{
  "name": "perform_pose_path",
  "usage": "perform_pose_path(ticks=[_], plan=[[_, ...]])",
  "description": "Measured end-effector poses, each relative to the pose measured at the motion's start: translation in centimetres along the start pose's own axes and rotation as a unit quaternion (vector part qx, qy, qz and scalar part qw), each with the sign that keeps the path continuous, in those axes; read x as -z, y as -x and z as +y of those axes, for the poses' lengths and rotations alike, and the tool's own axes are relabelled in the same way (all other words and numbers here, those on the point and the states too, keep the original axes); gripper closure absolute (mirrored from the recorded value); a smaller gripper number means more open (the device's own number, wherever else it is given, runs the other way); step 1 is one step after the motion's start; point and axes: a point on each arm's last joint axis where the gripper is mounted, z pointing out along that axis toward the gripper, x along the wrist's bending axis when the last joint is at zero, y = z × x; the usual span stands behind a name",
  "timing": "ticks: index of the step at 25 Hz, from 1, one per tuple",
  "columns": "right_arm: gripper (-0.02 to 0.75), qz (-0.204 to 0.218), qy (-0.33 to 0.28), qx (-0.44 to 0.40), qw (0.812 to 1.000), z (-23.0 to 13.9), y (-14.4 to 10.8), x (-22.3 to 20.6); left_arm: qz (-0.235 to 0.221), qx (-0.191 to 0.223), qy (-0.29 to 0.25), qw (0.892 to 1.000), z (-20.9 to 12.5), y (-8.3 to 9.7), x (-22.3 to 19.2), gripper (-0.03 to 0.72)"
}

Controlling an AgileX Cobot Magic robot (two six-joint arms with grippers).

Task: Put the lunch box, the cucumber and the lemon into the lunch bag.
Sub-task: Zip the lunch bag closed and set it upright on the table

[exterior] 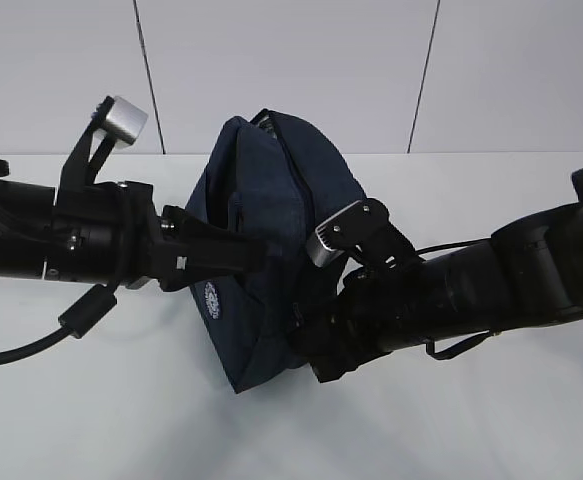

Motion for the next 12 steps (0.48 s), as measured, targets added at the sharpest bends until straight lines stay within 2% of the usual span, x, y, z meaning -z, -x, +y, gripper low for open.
perform_pose_path(ticks=[12], plan=[[0.498, -0.003, 0.017, 0.008, 1.000, 1.3, 0.2, 0.0, 0.006, 0.001, 0.000, 1.000, 0.0, -0.1, 0.0, 0.693]])
